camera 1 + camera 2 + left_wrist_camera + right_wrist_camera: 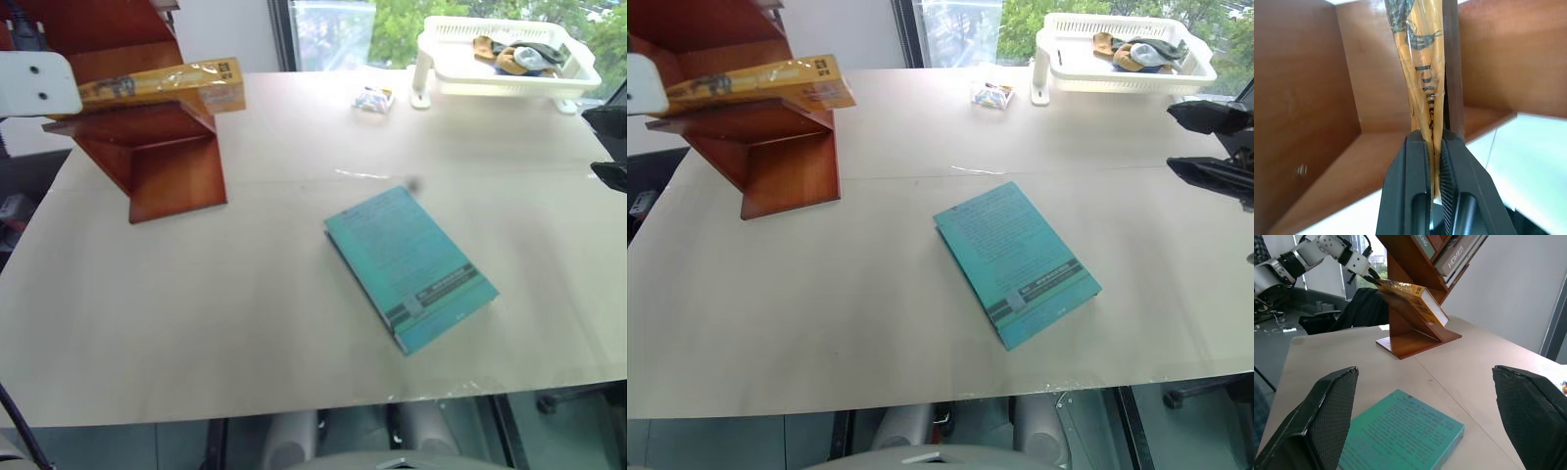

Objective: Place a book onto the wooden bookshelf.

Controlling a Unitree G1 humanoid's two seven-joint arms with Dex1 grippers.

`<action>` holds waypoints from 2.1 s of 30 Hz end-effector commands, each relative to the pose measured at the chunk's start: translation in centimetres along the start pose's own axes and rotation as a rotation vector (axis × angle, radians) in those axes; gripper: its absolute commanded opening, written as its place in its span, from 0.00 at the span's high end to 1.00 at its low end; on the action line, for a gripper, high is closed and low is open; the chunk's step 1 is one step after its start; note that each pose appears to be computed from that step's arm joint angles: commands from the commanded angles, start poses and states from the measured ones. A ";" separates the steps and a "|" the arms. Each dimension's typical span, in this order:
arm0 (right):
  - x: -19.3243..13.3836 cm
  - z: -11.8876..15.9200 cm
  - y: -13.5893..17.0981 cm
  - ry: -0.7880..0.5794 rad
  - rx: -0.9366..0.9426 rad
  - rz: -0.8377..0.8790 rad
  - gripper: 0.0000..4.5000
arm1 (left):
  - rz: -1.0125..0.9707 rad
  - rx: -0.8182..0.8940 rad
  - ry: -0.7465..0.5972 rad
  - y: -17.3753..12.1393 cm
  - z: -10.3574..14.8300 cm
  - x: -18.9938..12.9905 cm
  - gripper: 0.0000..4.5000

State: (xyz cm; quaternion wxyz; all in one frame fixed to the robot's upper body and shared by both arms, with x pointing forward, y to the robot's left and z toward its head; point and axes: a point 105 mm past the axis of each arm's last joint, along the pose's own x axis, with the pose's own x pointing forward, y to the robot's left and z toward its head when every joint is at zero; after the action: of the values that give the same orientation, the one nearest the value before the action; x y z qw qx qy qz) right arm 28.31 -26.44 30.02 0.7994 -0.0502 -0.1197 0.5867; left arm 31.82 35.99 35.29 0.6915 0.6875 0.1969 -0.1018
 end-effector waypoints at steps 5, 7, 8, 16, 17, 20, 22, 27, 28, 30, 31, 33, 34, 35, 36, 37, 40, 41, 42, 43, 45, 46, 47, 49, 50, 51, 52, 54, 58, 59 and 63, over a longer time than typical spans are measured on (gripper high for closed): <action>-0.1 1.3 0.7 0.007 -0.061 0.054 0.00 | -0.001 -0.023 0.066 0.1 -1.7 -1.3 1.00; -0.1 1.3 0.7 0.008 -0.062 0.052 0.00 | -0.002 -0.027 0.079 0.0 -2.0 -1.5 0.81; -0.2 1.3 0.7 0.010 -0.063 0.051 0.00 | 0.020 -0.022 0.089 0.2 -2.2 -1.5 0.75; -0.3 1.2 0.8 0.019 -0.070 0.044 0.00 | -0.023 -0.080 0.173 -1.2 -4.9 -2.0 0.43; -0.4 1.2 0.8 0.019 -0.071 0.043 0.00 | -0.001 -0.080 0.184 -0.9 -5.1 -2.3 0.43; -0.5 1.2 0.9 0.020 -0.071 0.040 0.00 | 0.090 -0.077 0.170 0.5 -5.0 -3.0 0.43; -0.6 1.2 0.9 0.021 -0.071 0.037 0.00 | 0.160 -0.075 0.146 1.7 -4.6 -3.4 0.43; -0.6 1.3 0.7 0.025 -0.076 0.033 0.00 | 0.201 -0.060 0.123 2.5 -4.0 -3.6 0.43; -0.6 1.3 0.7 0.025 -0.077 0.033 0.00 | 0.208 -0.072 0.107 2.7 -3.8 -3.7 0.43; -0.6 1.3 0.7 0.025 -0.078 0.032 0.00 | 0.207 -0.097 0.072 2.8 -3.3 -3.8 0.43; -0.6 1.3 0.7 0.025 -0.078 0.031 0.00 | 0.193 -0.119 0.037 2.7 -2.8 -3.8 0.43; -0.7 1.2 0.6 0.037 -0.078 0.025 0.00 | 0.124 -0.203 -0.148 2.6 0.9 -4.6 0.43; -0.7 1.2 0.6 0.038 -0.080 0.024 0.00 | 0.084 -0.221 -0.233 2.4 2.6 -5.3 0.43; -0.7 1.3 0.5 0.039 -0.081 0.024 0.00 | 0.057 -0.230 -0.280 2.3 3.7 -5.8 0.43; -0.6 1.4 0.5 0.034 -0.081 0.026 0.00 | 0.042 -0.233 -0.330 2.2 4.6 -6.4 0.43; -0.5 1.5 0.5 0.032 -0.081 0.028 0.00 | 0.048 -0.261 -0.388 2.5 5.4 -6.9 0.43; -0.3 1.5 0.3 0.034 -0.083 0.032 0.00 | 0.028 -0.280 -0.369 1.9 5.0 -6.7 0.43; -0.3 1.6 0.3 0.033 -0.085 0.033 0.00 | -0.001 -0.291 -0.340 1.3 4.5 -6.4 0.43; -0.2 1.6 0.3 0.033 -0.086 0.034 0.00 | -0.019 -0.302 -0.320 0.9 4.1 -6.3 0.43; -0.2 1.7 0.3 0.033 -0.086 0.036 0.00 | -0.035 -0.324 -0.341 0.6 4.3 -6.3 0.43; -0.2 1.7 0.3 0.036 -0.086 0.036 0.00 | -0.070 -0.369 -0.440 0.0 5.6 -6.4 0.43; -0.2 1.7 0.3 0.037 -0.086 0.034 0.00 | -0.099 -0.378 -0.468 -0.5 6.2 -6.1 0.43; -0.2 1.8 0.3 0.038 -0.086 0.033 0.00 | -0.117 -0.379 -0.470 -1.1 6.5 -5.6 0.43; -0.4 1.7 0.3 0.039 -0.086 0.027 0.00 | -0.155 -0.399 -0.481 -2.4 6.9 -4.5 0.43; -0.5 1.7 0.3 0.041 -0.085 0.025 0.00 | -0.172 -0.424 -0.502 -3.1 7.3 -3.9 0.43; -0.5 1.6 0.3 0.043 -0.085 0.024 0.00 | -0.199 -0.448 -0.537 -3.8 7.9 -3.7 0.43; -0.6 1.5 0.5 0.043 -0.082 0.025 0.00 | -0.231 -0.490 -0.593 -4.6 8.7 -3.6 0.43; -0.7 1.4 0.7 0.039 -0.072 0.027 0.00 | -0.289 -0.534 -0.651 -6.5 9.6 -3.3 0.43; -1.8 0.1 1.4 0.042 -0.015 0.001 0.00 | -0.421 -0.717 -0.702 -12.1 10.9 -1.5 0.43; -2.4 -0.9 1.8 0.045 0.019 -0.019 0.00 | -0.459 -0.770 -0.692 -14.1 11.2 -0.9 0.43; -4.5 -4.7 3.2 0.099 0.109 -0.121 0.00 | -0.520 -0.888 -0.719 -18.7 12.7 0.0 0.43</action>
State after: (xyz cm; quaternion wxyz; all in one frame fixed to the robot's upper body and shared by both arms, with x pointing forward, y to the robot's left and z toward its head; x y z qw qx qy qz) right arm 26.00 -29.31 23.73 0.8407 -0.0028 -0.0383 0.5402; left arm 25.97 23.88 16.89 0.8840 0.1715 0.1737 -0.3986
